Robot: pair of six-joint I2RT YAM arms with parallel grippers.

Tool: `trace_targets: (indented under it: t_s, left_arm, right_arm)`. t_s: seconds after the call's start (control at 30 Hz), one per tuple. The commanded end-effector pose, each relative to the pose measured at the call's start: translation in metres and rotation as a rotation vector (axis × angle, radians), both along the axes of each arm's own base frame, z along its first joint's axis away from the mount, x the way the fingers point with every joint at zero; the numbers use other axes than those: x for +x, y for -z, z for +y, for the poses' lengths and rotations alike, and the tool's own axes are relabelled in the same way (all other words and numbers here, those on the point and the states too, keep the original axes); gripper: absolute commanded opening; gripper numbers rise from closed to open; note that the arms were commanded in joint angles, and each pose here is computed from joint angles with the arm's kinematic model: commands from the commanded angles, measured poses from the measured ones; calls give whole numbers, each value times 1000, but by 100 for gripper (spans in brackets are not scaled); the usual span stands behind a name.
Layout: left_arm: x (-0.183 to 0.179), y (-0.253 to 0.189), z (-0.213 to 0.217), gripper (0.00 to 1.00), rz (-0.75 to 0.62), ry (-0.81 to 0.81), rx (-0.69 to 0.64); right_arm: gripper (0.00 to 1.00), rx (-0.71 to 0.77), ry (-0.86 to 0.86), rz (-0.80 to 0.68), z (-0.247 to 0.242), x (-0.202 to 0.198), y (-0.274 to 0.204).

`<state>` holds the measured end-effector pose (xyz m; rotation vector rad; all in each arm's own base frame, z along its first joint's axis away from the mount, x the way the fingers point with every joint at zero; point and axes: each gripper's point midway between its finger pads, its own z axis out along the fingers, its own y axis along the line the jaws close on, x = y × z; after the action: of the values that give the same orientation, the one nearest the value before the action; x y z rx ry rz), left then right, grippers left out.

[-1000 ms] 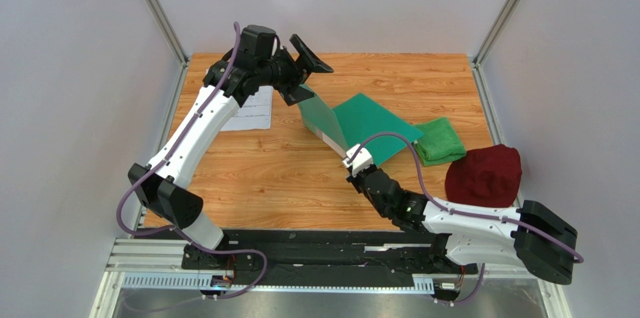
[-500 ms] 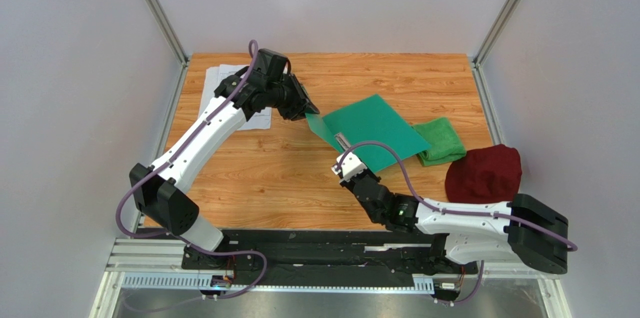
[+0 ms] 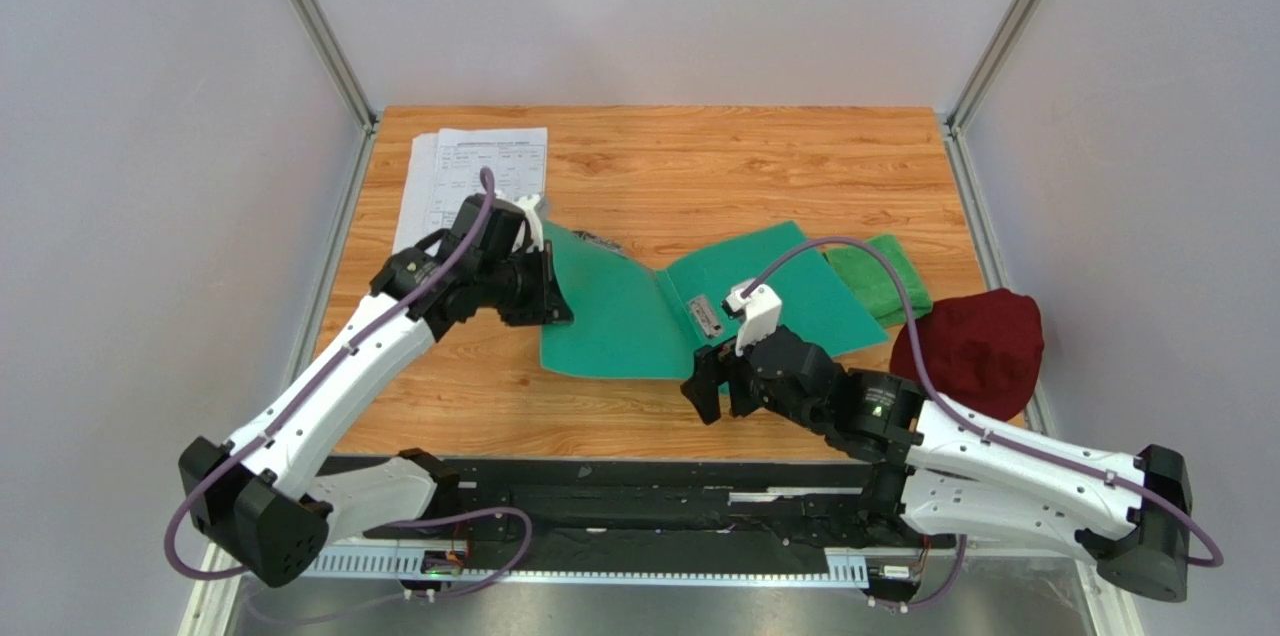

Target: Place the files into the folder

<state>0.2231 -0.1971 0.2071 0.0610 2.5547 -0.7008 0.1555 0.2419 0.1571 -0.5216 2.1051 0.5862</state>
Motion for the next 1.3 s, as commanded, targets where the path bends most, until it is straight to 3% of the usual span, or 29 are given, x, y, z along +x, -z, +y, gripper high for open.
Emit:
trace_targets:
  t_s: [0.0,0.13,0.17,0.23,0.47,0.77,0.93,1.1,1.27]
  left_arm:
    - [-23,36,37,0,-43,97,182]
    - [-19,37,43,0,-61,42,196]
    - [-15,38,44,0,-57,18,203]
    - [-10,37,42,0,-53,-1,197]
    - [-7,62,58,0,90,-132,295]
    - [-4,81,92,0,96,-526,118]
    - [1,91,74,0,146,-441,25]
    - [6,101,71,0,159,-408,22]
    - [7,132,112,0,341,-540,35]
  right_arm:
    - [80,181,-51,170,15,-23,-29]
    - [82,294,-218,216,30,-51,-39]
    - [86,303,-263,235,33,-59,-35]
    - [89,298,-254,262,31,-62,-26]
    - [89,231,138,226,1,4,-10]
    - [76,103,260,376,-16,77,55]
    - [64,-37,290,440,-21,98,99]
    - [65,-68,329,403,-22,124,109]
    - [65,9,370,471,-25,136,122]
